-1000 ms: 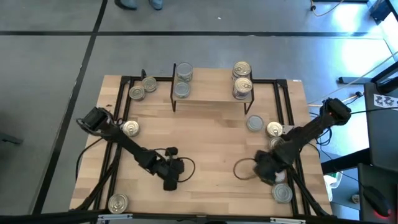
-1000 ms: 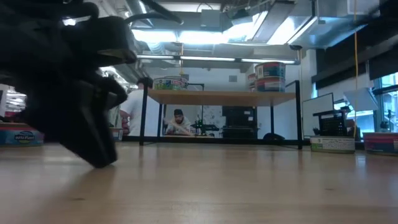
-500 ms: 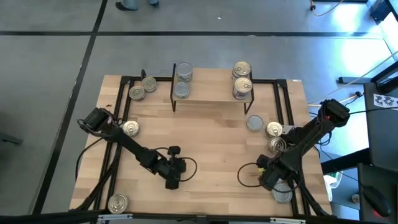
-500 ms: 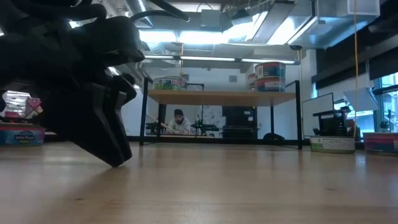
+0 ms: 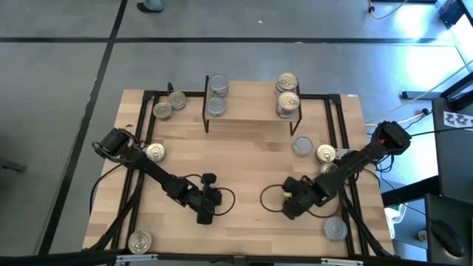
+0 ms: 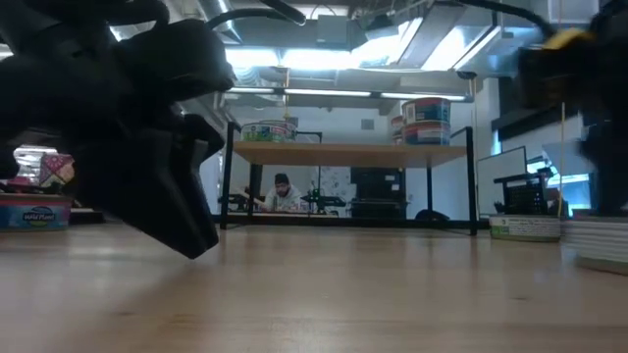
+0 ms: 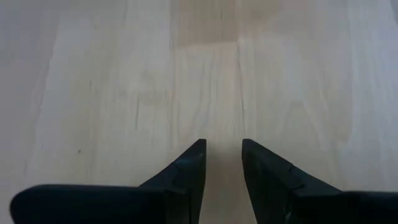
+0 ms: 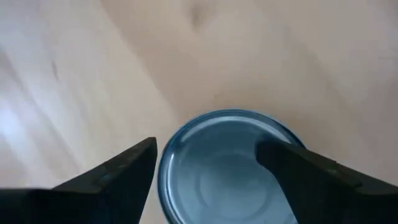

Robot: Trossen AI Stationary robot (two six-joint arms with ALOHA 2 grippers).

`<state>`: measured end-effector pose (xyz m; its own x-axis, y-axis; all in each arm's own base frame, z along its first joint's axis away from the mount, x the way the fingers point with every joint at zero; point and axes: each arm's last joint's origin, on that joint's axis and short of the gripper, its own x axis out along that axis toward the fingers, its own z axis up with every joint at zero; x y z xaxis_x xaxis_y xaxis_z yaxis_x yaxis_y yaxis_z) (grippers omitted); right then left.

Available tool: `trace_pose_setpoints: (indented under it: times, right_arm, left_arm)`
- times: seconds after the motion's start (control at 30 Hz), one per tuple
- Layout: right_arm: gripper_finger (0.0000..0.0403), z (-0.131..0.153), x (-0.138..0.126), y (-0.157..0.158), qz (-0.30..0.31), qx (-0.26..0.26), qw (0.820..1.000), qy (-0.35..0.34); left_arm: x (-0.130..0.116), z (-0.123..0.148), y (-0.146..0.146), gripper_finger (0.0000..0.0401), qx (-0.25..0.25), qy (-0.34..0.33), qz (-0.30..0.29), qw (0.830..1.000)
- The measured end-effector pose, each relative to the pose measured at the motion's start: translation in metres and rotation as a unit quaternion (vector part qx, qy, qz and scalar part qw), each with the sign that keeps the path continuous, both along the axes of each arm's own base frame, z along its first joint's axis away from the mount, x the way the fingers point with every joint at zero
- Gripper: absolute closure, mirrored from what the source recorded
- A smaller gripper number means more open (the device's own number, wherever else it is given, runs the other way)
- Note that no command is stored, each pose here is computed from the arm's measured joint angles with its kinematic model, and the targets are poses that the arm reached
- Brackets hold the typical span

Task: Stack canned seafood by type on shelf
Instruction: Stack the green white tuna can on top of the other green white tuna can on the shelf

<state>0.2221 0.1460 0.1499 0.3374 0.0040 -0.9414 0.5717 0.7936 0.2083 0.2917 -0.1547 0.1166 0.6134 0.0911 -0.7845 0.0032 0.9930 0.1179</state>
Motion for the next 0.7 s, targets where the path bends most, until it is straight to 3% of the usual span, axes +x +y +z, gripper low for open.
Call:
trace_pose_setpoints:
  times: [0.4,0.6,0.7]
  right_arm:
    - [0.0089,-0.02,0.051,-0.02,0.034,-0.083,0.988,-0.127]
    - [0.0089,-0.03,0.079,-0.024,0.073,-0.101,0.968,-0.218]
    - [0.0089,-0.03,0.093,-0.025,0.091,-0.118,0.949,-0.277]
  left_arm:
    - [0.003,0.001,0.003,0.0301,-0.002,-0.006,0.005,1.0]
    - [0.008,0.001,0.012,0.0301,-0.003,-0.012,0.022,1.0]
    - [0.015,0.004,0.017,0.0301,-0.012,-0.034,0.03,0.999]
